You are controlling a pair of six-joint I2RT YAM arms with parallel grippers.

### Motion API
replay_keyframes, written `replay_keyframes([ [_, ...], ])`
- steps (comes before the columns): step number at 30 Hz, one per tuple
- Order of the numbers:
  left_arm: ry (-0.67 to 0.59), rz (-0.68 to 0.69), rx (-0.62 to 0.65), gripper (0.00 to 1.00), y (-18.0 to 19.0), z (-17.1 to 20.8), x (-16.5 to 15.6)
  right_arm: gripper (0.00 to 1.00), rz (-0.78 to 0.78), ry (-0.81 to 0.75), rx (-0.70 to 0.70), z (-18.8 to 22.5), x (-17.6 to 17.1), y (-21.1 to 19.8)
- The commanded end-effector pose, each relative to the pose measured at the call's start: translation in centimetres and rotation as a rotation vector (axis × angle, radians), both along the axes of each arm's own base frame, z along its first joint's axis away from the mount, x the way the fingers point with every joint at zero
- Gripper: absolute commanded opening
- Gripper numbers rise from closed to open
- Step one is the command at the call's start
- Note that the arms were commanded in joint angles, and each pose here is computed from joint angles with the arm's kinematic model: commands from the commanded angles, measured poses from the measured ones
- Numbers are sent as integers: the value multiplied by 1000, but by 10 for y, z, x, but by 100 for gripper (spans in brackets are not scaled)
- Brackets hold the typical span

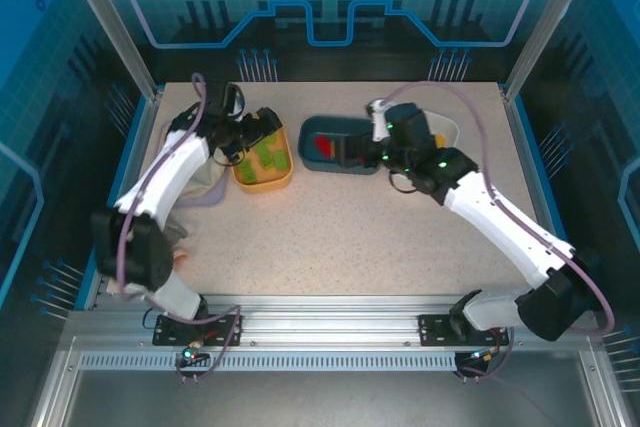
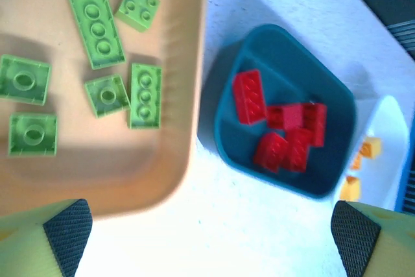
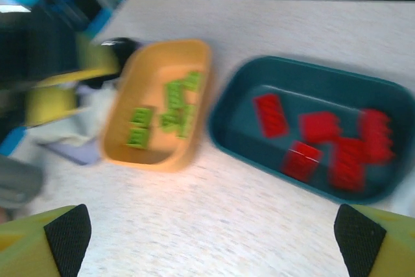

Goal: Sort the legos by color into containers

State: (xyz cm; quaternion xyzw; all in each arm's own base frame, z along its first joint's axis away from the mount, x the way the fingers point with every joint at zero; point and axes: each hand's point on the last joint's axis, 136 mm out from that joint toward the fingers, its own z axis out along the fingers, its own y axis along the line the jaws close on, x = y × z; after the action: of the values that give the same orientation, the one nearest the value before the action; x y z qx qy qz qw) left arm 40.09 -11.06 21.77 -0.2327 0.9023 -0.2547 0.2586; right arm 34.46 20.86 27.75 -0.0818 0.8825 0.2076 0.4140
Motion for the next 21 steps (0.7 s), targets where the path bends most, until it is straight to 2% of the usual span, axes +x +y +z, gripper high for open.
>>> replay_keyframes([
  [1,6,-8,63,99,8,-8,-44,100,-119,220,-120,-51,-36,-67],
  [3,24,-5,128,99,17,-18,-74,100,-166,197,-158,-62,-52,-94],
  [6,108,46,246,99,42,-49,-117,100,-418,135,-238,-72,-70,-154],
  [9,170,130,381,99,75,-76,-141,100,-564,69,-299,-89,-74,-189],
  [12,89,103,476,99,87,-97,-137,100,-499,-100,-340,-103,-59,-187],
  [14,31,123,575,99,102,-100,-129,100,-512,-195,-366,-108,-50,-191],
  [17,-26,113,633,99,113,-99,-104,100,-510,-216,-456,-123,-40,-196],
  [21,39,9,671,99,119,-126,-73,100,-429,-149,-493,-154,-23,-189],
])
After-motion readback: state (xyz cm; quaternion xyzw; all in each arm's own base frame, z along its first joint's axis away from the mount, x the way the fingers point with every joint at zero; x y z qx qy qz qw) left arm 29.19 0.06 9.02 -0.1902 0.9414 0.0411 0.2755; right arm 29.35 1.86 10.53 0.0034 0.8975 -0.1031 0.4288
